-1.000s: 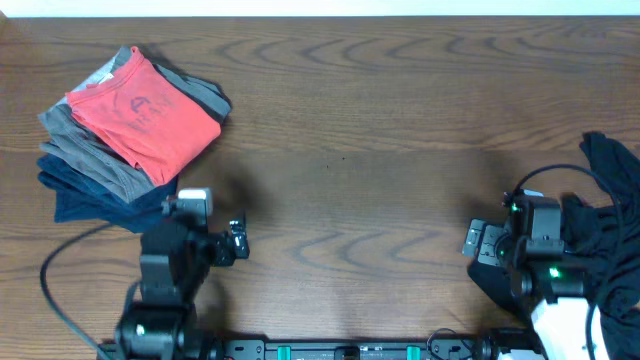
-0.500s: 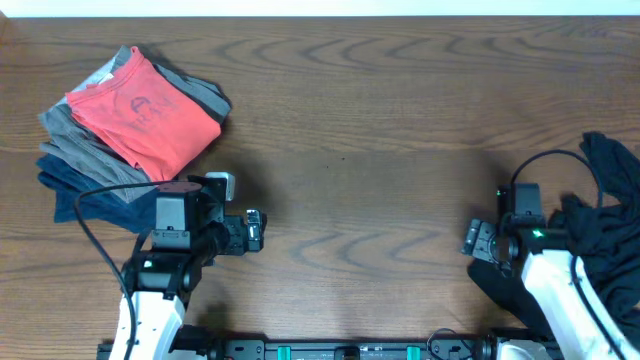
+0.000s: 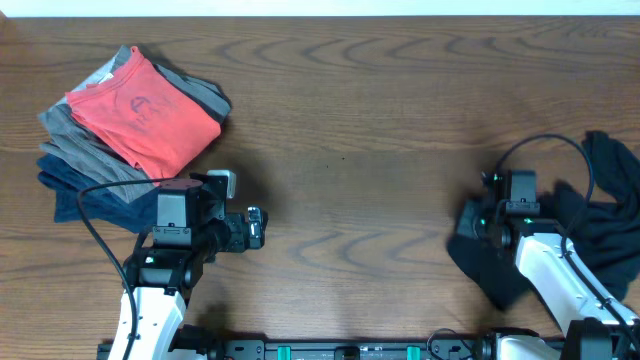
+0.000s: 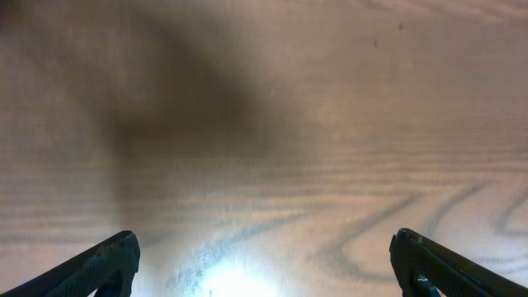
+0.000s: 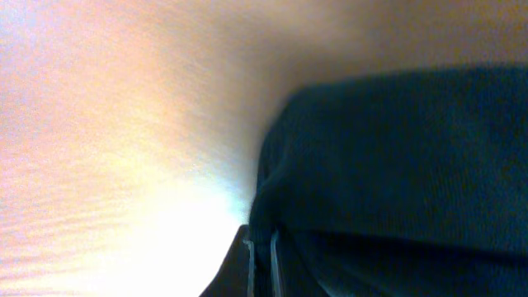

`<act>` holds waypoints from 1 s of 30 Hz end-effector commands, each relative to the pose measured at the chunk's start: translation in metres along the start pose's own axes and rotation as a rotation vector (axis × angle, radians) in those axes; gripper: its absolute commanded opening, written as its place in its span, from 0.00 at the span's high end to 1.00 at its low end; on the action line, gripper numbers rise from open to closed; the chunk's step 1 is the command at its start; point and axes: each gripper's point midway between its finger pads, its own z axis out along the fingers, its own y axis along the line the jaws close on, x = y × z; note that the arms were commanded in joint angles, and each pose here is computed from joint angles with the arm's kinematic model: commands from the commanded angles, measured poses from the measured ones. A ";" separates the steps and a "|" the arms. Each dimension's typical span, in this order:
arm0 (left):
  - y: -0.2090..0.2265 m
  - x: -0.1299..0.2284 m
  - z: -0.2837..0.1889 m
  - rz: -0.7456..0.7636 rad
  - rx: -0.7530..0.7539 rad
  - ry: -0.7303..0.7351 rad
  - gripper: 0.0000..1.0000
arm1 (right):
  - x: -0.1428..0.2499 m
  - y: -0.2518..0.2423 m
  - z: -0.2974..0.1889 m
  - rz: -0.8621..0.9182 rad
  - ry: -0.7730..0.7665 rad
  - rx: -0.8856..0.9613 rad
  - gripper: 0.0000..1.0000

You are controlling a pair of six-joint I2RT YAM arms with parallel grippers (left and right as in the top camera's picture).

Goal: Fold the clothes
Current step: 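Grasp the crumpled black shirt with the right gripper and drag it toward center, then grasp the black shirt's far edge with the left gripper and pull it left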

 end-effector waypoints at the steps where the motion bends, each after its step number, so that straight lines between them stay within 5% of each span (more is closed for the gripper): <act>1: -0.006 -0.014 -0.004 0.006 0.021 -0.042 0.02 | -0.010 0.087 -0.015 -0.090 -0.018 -0.424 0.99; 7: -0.008 -0.027 -0.005 0.023 0.029 -0.098 0.02 | -0.041 0.177 -0.047 -0.255 -0.244 -0.676 0.95; 9: -0.009 -0.033 -0.005 0.030 0.032 -0.121 0.02 | -0.035 0.197 -0.052 -0.306 -0.276 -0.698 0.86; 16: -0.014 -0.039 -0.006 0.037 0.060 -0.145 0.02 | -0.027 0.168 -0.033 -0.280 -0.214 -0.568 0.01; 25: -0.034 -0.033 -0.008 0.032 0.180 -0.114 0.02 | -0.036 0.029 -0.044 0.008 -0.178 -0.113 0.01; 30: -0.044 -0.031 -0.001 -0.109 0.236 -0.071 0.02 | -0.017 -0.049 -0.074 0.137 -0.172 0.187 0.01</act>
